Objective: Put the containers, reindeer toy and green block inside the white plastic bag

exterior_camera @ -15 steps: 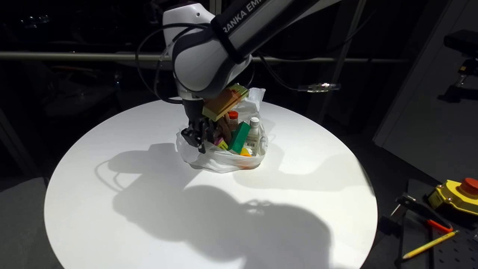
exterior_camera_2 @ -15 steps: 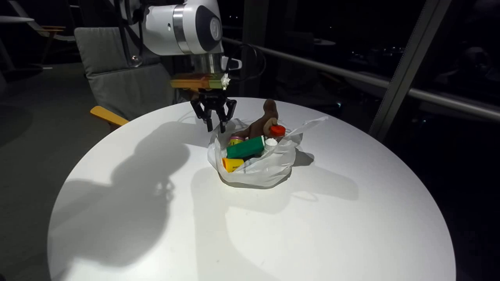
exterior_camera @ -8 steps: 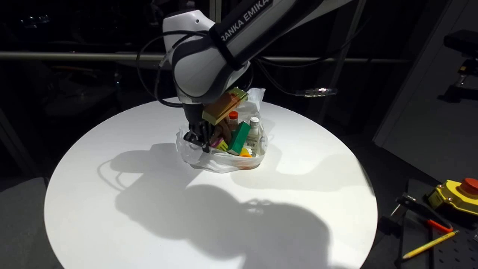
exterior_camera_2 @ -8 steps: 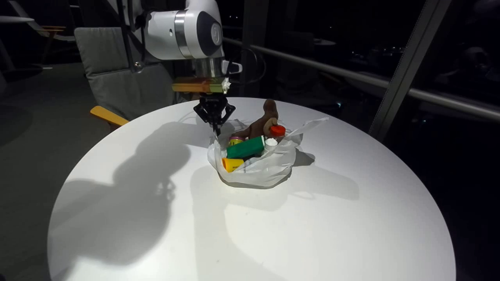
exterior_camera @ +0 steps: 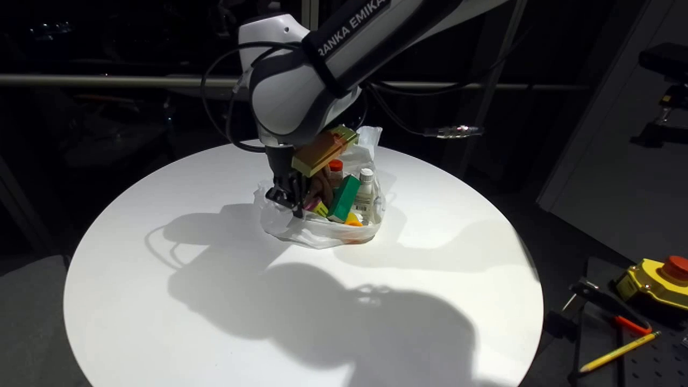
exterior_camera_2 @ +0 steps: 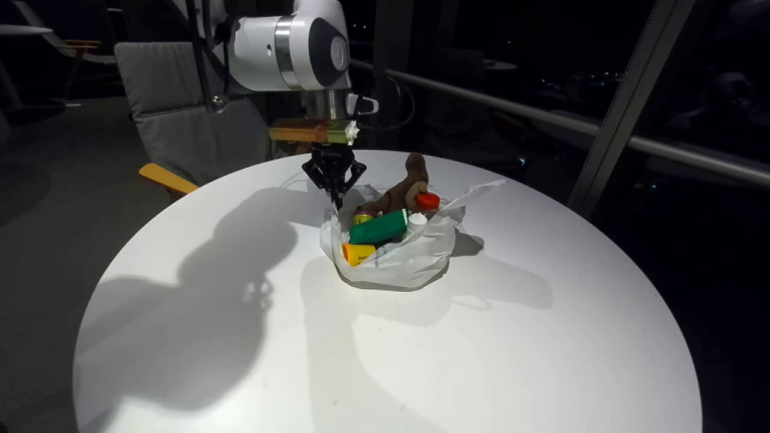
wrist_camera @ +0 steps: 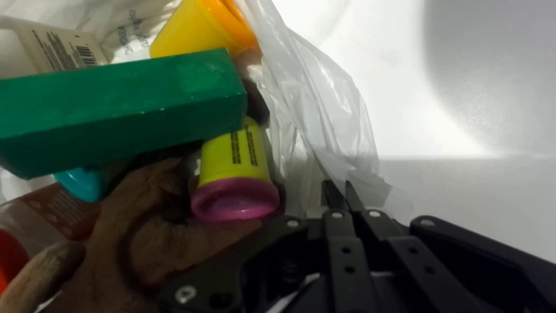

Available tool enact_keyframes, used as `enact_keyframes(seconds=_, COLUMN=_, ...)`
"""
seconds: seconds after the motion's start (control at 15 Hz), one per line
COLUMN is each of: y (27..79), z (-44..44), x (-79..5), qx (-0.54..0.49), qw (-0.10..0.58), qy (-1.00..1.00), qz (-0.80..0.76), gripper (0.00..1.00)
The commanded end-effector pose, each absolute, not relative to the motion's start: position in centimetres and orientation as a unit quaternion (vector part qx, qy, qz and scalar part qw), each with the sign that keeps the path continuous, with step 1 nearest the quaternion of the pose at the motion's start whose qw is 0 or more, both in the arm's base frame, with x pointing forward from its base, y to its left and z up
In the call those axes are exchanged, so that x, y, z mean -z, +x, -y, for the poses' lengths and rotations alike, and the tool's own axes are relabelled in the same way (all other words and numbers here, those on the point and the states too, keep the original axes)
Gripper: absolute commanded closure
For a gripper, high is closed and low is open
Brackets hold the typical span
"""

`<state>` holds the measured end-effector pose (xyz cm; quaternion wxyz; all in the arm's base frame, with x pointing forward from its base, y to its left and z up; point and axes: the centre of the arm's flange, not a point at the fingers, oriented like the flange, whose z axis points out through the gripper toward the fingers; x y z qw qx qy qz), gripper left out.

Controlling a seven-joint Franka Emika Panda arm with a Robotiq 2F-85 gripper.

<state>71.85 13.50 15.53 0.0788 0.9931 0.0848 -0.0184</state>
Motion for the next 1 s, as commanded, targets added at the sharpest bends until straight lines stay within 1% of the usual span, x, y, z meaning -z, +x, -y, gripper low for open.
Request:
enact_keyframes(seconds=0.0, y=72.1, z=-12.6, x=-18.7, qx=0.027, qw=0.057, qy=0.996, qz=-0.069, gripper=0.98)
enact_keyframes(seconds=0.13, y=71.9, z=-12.2, x=-19.9, qx=0.032, qw=0.049, qy=0.996, qz=-0.067, gripper=0.96)
enact_keyframes(seconds=0.47, y=71.6, z=-12.2, x=-22.3, qx=0.032, qw=0.033, qy=0.996, qz=-0.072, gripper=0.98)
enact_keyframes(seconds=0.53, y=71.7, z=-12.3, x=-22.5, qx=0.033, qw=0.031, qy=0.996, qz=-0.073, gripper=0.96)
enact_keyframes(seconds=0.67, y=71.6, z=-12.5, x=-22.7, qx=0.035, qw=0.027, qy=0.996, qz=-0.076, gripper=0.96)
enact_keyframes(seconds=0.93, y=71.4, z=-12.6, x=-22.8, qx=0.041, qw=0.015, qy=0.996, qz=-0.079, gripper=0.98)
